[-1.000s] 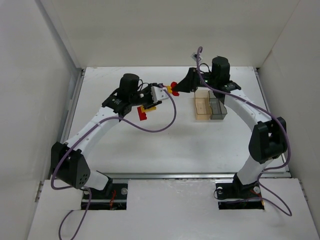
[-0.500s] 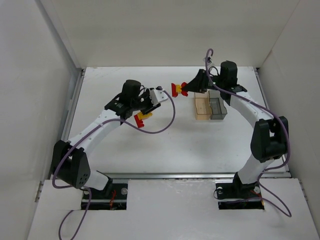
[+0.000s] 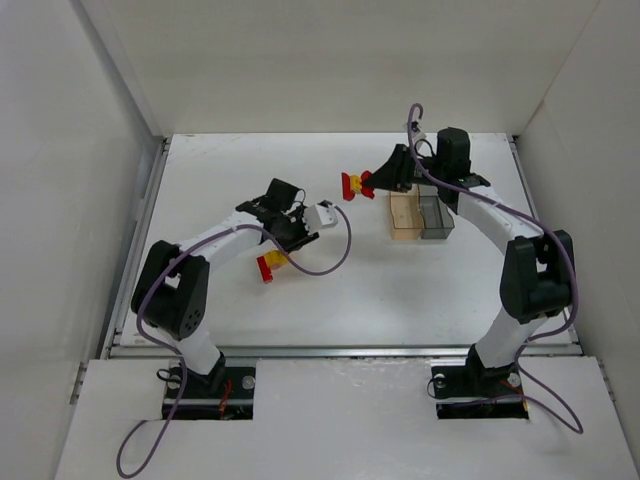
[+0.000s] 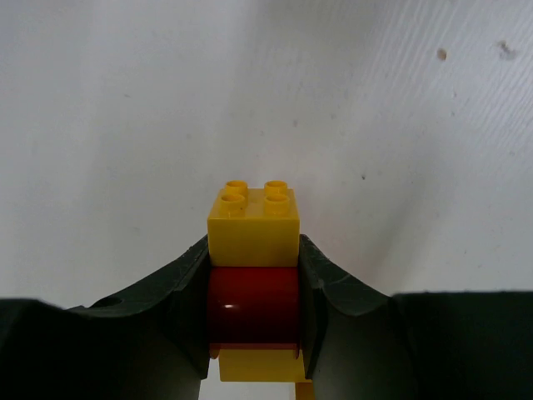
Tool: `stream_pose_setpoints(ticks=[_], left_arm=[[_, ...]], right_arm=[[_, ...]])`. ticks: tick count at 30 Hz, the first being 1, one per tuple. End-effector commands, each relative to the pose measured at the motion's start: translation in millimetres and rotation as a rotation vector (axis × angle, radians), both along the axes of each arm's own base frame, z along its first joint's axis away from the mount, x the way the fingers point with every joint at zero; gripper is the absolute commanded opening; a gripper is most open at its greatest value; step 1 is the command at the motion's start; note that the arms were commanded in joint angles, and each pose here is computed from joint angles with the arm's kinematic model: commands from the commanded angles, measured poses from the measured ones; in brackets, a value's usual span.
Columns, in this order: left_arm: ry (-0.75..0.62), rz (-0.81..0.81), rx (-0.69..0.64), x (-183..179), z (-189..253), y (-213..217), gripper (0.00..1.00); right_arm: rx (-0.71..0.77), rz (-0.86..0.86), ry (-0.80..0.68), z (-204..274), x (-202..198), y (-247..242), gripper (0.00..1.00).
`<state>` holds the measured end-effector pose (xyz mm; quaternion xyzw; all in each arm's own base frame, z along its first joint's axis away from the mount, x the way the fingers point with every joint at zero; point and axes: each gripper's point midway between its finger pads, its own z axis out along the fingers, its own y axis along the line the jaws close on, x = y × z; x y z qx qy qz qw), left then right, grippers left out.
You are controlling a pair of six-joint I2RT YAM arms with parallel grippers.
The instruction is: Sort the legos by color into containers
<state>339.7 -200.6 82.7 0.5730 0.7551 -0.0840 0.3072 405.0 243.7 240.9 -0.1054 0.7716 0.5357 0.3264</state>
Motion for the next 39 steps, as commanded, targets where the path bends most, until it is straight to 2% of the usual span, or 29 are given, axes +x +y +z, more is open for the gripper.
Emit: stream_pose_setpoints(ticks=[1,2,4,5,6,9,11,13,16,19,21,22,24,25,28,30,34,39], left_arm=[[0.051,-0.002,0.065,-11.4,-11.4,12.7,0.21],[0.047,-0.006,0.054,-10.3,-10.4,10.3,0.3],[0.039,-0.015,0.056,-10.0,-12.6,10.4,0.36],[0.034,-0.005,0.046,-8.0,-11.5,9.0,0.41],[0.038,-0.01,0.039,-8.8,-11.4,7.5,0.5],[0.026,0.01,0.009,-4.2,-5.8,6.7,0.6],[0.018,0.01,0.005,-3.9,-2.5,6.5,0.75],[-0.018,0.048,-0.002,6.3,11.9,6.4,1.0],[-0.114,0.101,-0.023,29.7,52.1,11.5,1.0],[-0.316,0.09,-0.108,52.2,128.7,19.2,1.0],[-0.481,0.048,-0.198,50.9,187.7,19.2,1.0],[-0.599,0.074,-0.287,58.3,217.5,14.8,1.0],[-0.712,0.121,-0.429,46.6,253.5,16.4,1.0],[-0.733,0.115,-0.484,42.0,245.2,13.1,1.0],[-0.711,-0.035,-0.569,11.1,240.7,-17.9,1.0],[-0.627,-0.167,-0.545,-6.0,227.5,-38.9,1.0],[-0.493,-0.265,-0.519,-2.0,213.8,-68.6,1.0],[-0.48,-0.359,-0.461,9.9,220.4,-87.0,1.0]], right_arm=[[0.01,-0.003,-0.036,5.1,4.2,2.4,0.0],[0.01,-0.003,-0.036,5.1,4.2,2.4,0.0],[0.01,-0.003,-0.036,5.1,4.2,2.4,0.0],[0.01,-0.003,-0.036,5.1,4.2,2.4,0.0],[0.01,-0.003,-0.036,5.1,4.2,2.4,0.0],[0.01,-0.003,-0.036,5.1,4.2,2.4,0.0],[0.01,-0.003,-0.036,5.1,4.2,2.4,0.0],[0.01,-0.003,-0.036,5.1,4.2,2.4,0.0],[0.006,-0.001,-0.046,7.4,2.6,1.8,0.0],[-0.017,-0.017,-0.073,11.1,5.1,-0.7,0.0],[-0.036,-0.022,-0.063,10.8,5.3,-2.2,0.0],[-0.038,-0.02,-0.077,16.3,6.7,-2.1,0.0],[-0.058,-0.036,-0.078,16.9,9.3,-4.1,0.0],[-0.06,-0.033,-0.105,22.6,11.4,-4.0,0.0],[-0.067,-0.033,-0.094,24.1,10.0,-1.2,0.0],[-0.067,-0.033,-0.091,30.3,10.0,-1.2,0.0],[-0.084,-0.025,-0.108,42.6,3.7,13.0,0.0],[-0.107,0.012,-0.104,41.9,-4.1,33.4,0.0]])
